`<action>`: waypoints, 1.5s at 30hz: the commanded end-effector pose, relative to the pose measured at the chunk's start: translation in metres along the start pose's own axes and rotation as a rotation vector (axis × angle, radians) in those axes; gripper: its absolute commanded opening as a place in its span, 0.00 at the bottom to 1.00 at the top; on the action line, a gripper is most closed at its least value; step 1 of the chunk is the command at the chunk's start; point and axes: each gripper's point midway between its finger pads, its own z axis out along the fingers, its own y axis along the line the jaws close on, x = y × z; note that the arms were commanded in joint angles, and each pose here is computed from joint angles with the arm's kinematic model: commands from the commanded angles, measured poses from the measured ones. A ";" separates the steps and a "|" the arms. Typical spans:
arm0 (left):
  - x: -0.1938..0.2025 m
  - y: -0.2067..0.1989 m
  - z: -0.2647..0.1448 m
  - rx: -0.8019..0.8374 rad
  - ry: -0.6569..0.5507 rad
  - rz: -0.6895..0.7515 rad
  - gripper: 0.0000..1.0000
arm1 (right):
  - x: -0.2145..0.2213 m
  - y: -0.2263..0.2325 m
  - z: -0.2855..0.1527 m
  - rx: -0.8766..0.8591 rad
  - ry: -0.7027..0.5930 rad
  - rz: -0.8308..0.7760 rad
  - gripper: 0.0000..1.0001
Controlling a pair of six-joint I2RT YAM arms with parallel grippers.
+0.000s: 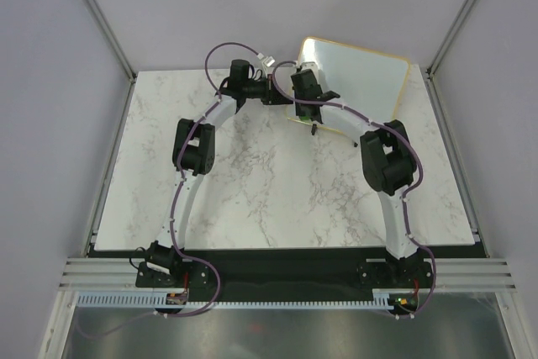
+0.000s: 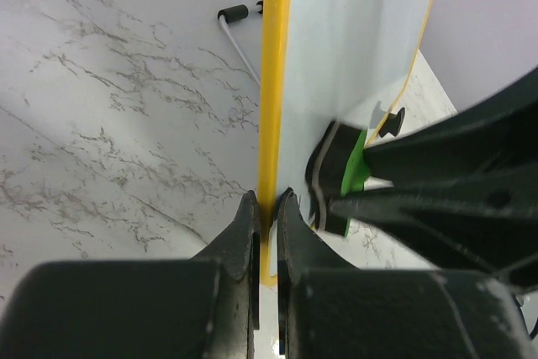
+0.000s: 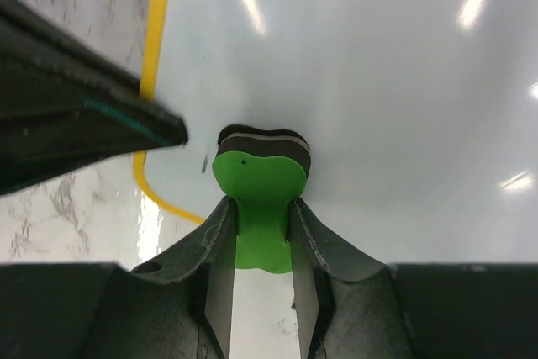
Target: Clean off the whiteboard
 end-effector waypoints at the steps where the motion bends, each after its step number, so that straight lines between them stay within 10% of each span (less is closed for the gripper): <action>1: -0.040 -0.025 -0.009 -0.004 -0.056 0.110 0.02 | -0.041 -0.050 0.008 0.112 -0.080 0.050 0.00; 10: -0.037 -0.021 -0.010 -0.010 -0.052 0.102 0.02 | -0.054 -0.086 -0.005 0.166 -0.118 0.078 0.00; 28: -0.041 -0.028 -0.010 0.005 -0.057 0.108 0.02 | 0.053 0.030 0.006 -0.023 0.089 -0.098 0.00; 45: -0.041 -0.027 -0.010 0.003 -0.056 0.106 0.02 | -0.039 -0.061 0.008 0.109 -0.057 0.036 0.00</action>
